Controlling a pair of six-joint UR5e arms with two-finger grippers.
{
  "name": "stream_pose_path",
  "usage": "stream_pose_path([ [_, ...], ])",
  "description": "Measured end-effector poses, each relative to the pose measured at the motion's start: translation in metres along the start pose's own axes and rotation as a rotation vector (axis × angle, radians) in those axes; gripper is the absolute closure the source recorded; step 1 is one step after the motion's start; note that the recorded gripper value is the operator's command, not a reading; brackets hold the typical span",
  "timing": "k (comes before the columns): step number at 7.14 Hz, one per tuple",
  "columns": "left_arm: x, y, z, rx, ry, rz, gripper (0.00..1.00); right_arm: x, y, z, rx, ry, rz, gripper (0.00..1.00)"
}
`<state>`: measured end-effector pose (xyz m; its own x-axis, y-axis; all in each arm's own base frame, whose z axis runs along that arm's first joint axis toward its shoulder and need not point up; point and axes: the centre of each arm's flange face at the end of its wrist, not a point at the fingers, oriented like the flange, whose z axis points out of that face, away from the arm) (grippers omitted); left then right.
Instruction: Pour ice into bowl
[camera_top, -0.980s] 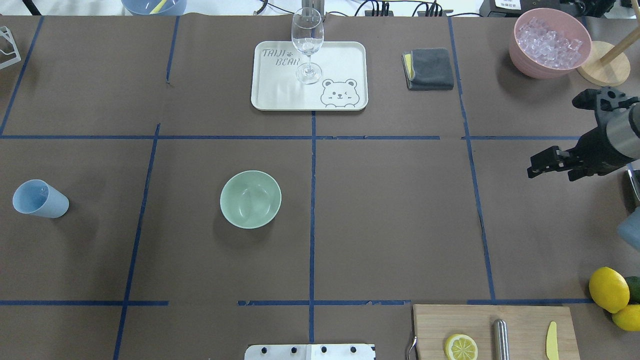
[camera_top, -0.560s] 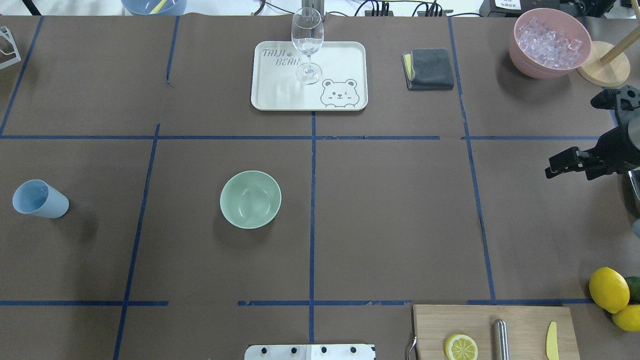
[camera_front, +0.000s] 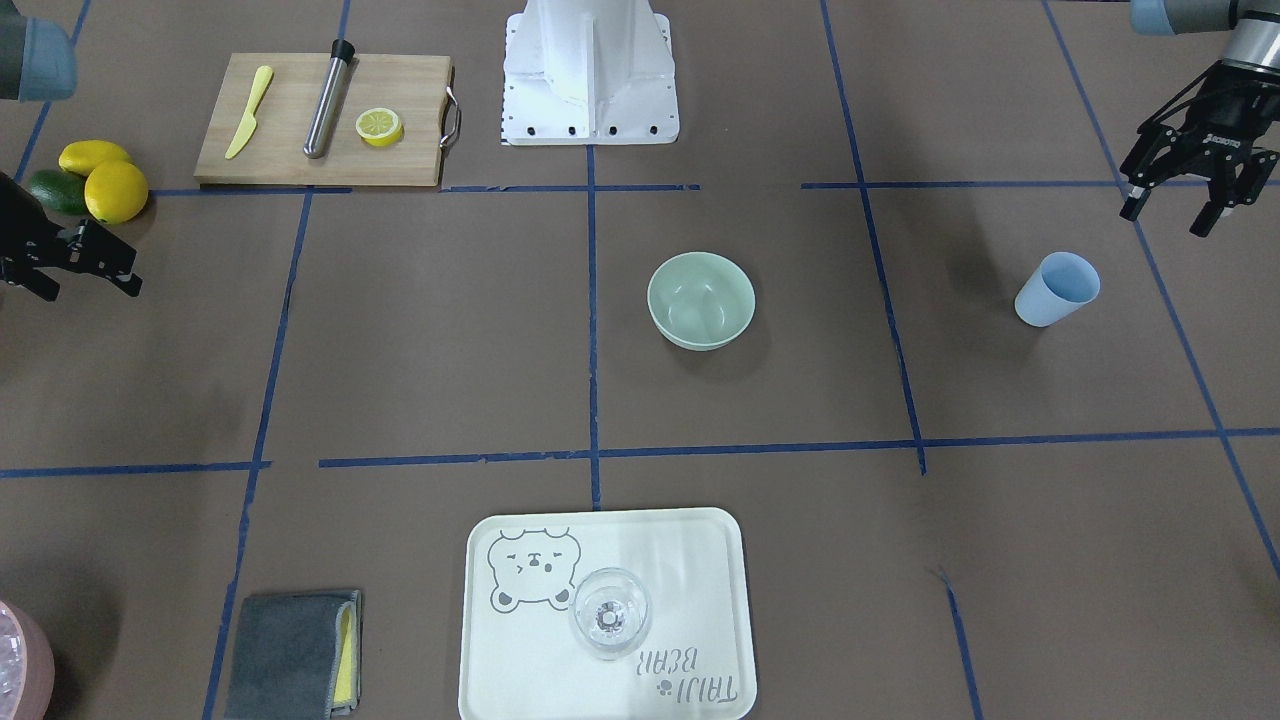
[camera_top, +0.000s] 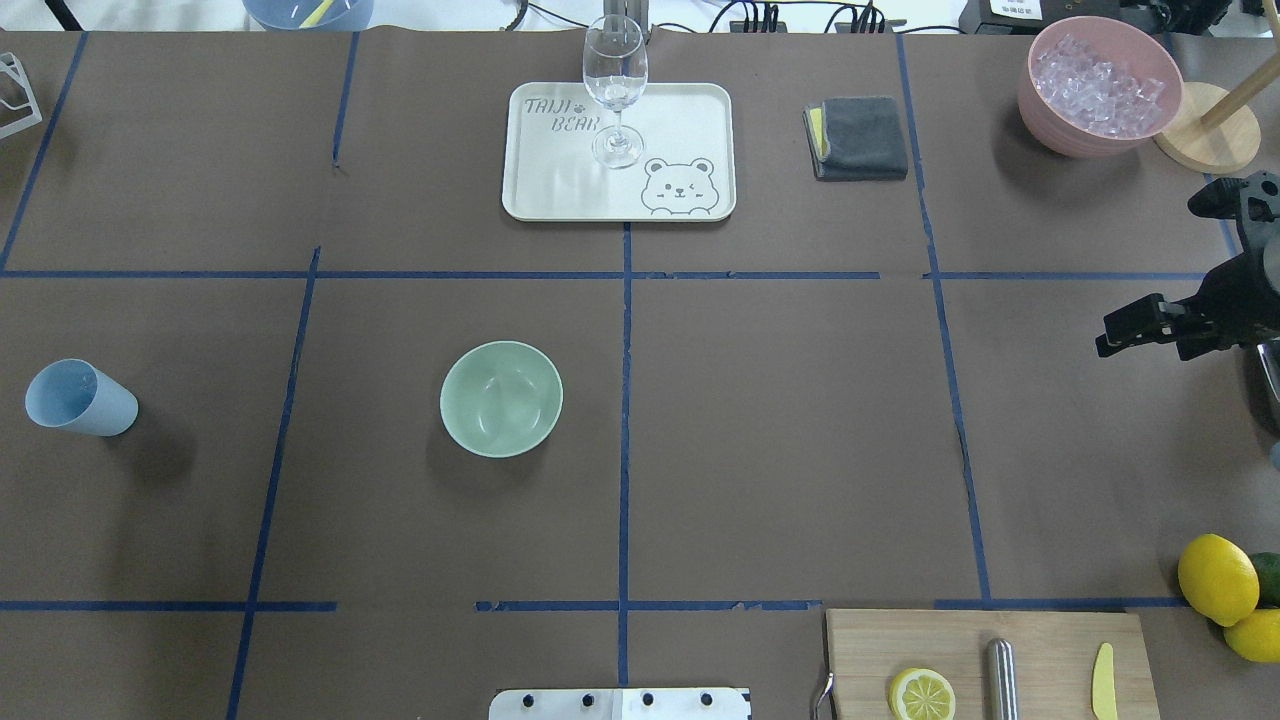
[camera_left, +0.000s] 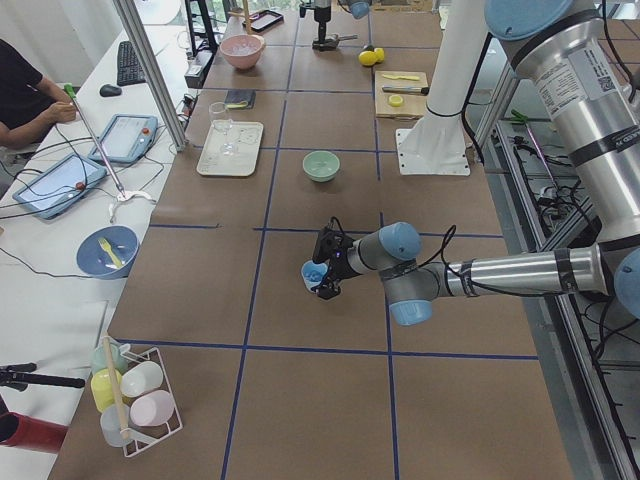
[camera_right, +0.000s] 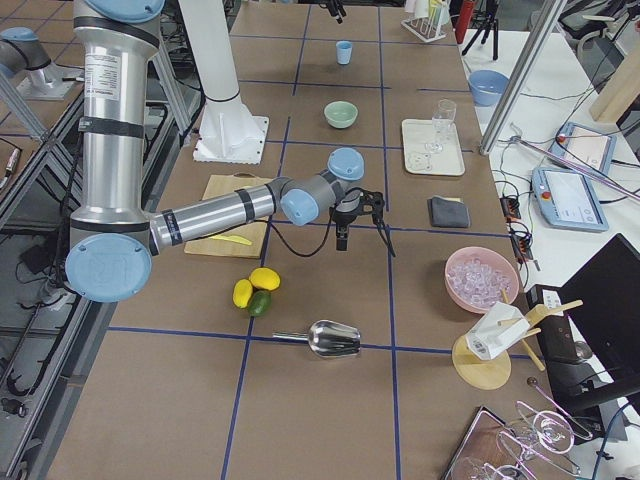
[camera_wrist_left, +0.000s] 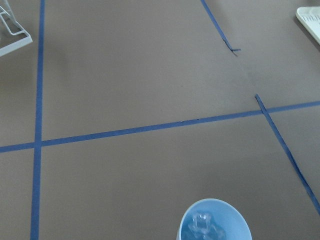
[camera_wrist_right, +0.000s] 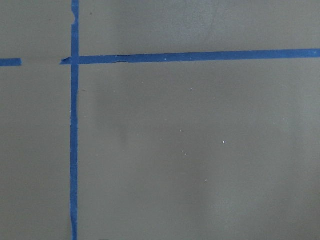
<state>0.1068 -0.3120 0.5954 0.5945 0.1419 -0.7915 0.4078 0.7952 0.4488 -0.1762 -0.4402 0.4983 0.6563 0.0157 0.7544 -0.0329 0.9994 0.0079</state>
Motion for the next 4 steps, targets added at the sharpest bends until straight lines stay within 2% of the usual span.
stream_pose_path([
  [2,0.023,0.029,0.018,0.050,-0.033,-0.054,0.00,-0.001,0.000,0.000,0.001,-0.001,0.000,0.00],
  [4,0.042,0.062,0.029,0.152,-0.090,0.021,0.00,-0.001,-0.001,0.000,0.001,-0.001,0.001,0.00],
])
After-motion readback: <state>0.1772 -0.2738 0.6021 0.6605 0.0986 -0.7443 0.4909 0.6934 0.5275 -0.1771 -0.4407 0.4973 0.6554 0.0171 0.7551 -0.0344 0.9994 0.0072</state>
